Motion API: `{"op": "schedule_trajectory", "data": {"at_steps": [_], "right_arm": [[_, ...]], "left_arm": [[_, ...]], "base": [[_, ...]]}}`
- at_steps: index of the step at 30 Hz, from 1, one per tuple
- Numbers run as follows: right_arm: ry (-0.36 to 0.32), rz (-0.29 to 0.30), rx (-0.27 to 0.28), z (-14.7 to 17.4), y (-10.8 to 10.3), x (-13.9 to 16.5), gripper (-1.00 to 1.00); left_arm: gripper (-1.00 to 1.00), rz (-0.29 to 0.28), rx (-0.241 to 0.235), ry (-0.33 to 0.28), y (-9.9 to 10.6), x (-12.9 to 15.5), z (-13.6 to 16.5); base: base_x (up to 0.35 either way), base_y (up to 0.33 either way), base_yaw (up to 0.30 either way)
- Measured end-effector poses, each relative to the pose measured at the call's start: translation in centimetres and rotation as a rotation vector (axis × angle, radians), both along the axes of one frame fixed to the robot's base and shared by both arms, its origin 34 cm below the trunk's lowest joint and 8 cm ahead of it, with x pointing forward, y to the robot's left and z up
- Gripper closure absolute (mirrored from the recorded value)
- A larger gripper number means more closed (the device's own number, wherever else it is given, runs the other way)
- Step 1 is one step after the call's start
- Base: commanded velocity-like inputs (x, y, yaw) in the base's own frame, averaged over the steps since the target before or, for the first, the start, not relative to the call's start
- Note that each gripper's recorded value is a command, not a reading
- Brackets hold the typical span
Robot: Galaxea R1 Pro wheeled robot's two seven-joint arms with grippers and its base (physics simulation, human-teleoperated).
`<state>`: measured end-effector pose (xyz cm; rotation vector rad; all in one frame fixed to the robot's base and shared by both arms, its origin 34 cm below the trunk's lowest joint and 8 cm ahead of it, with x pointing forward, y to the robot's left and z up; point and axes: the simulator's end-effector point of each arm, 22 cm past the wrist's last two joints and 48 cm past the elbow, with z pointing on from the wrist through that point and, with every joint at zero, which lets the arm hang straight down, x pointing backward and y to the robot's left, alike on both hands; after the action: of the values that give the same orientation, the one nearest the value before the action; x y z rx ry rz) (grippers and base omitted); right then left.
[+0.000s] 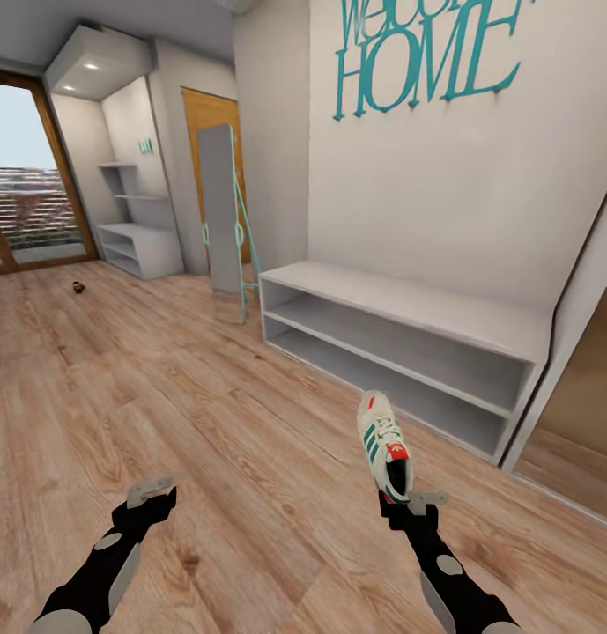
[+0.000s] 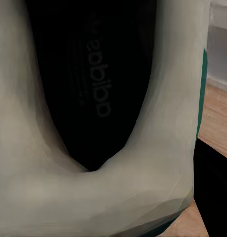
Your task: Pick up the two gym shoes and the two sandals from the corridor floor and place them onto the hallstand (shoe rack) in the corridor, making sure they are on the rack and not on the floor. Arrange them so the two gym shoes are next to each other and the two sandals are next to each other.
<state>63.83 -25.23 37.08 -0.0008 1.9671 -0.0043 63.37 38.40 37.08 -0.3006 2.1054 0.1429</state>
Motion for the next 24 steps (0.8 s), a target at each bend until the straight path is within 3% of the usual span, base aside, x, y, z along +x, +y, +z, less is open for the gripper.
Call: {"op": "schedule_trajectory", "data": {"at_steps": [24], "right_arm": [[-0.008, 0.0, 0.0, 0.45, 0.0, 0.11, 1.0]], "left_arm": [[-1.0, 0.0, -0.003, -0.007, -0.11, 0.09, 0.39]], "base": [[0.021, 0.0, 0.294]]}}
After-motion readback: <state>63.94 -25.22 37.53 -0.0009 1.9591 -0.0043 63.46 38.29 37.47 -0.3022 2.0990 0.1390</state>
